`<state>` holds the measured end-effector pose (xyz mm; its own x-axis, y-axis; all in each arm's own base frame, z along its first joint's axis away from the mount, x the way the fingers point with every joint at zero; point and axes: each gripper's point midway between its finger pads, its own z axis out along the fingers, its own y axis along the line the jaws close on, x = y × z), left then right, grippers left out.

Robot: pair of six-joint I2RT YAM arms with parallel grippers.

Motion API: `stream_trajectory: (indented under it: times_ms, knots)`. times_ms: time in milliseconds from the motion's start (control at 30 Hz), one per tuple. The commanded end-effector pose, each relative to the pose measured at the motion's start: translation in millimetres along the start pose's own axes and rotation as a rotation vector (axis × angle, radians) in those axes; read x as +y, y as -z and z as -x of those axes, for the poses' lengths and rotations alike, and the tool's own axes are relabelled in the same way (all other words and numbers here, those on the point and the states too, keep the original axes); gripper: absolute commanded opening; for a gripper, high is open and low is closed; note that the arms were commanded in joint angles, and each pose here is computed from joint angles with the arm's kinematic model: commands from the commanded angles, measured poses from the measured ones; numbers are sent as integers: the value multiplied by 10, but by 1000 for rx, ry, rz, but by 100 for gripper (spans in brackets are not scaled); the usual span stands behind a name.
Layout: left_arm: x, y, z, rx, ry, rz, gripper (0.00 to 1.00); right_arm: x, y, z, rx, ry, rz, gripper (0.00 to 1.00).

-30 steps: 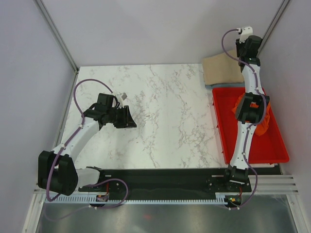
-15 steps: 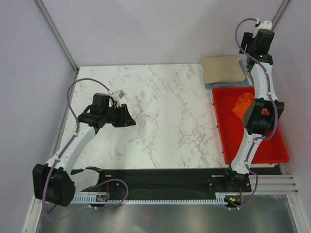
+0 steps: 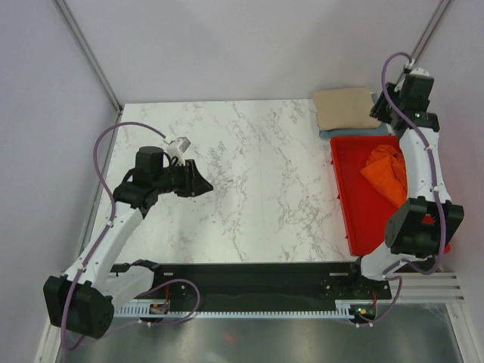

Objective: Fold and stack the t-shirts
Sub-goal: Reset both grippers

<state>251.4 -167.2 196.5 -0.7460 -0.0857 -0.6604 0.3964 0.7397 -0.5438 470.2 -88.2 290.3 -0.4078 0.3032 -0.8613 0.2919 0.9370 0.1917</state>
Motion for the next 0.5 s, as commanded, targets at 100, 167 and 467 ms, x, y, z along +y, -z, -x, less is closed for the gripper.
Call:
stream_trajectory:
  times_ms: [100, 167, 467]
  knots:
    - [-258, 154, 172, -120, -107, -107, 43, 433, 512, -1151, 246, -237, 213, 53]
    - [-329, 206, 203, -138, -112, -130, 43, 578, 733, -1499, 318, -238, 271, 61]
    - [-905, 821, 277, -297, -172, -277, 56, 990, 1829, -1849, 299, -177, 478, 98]
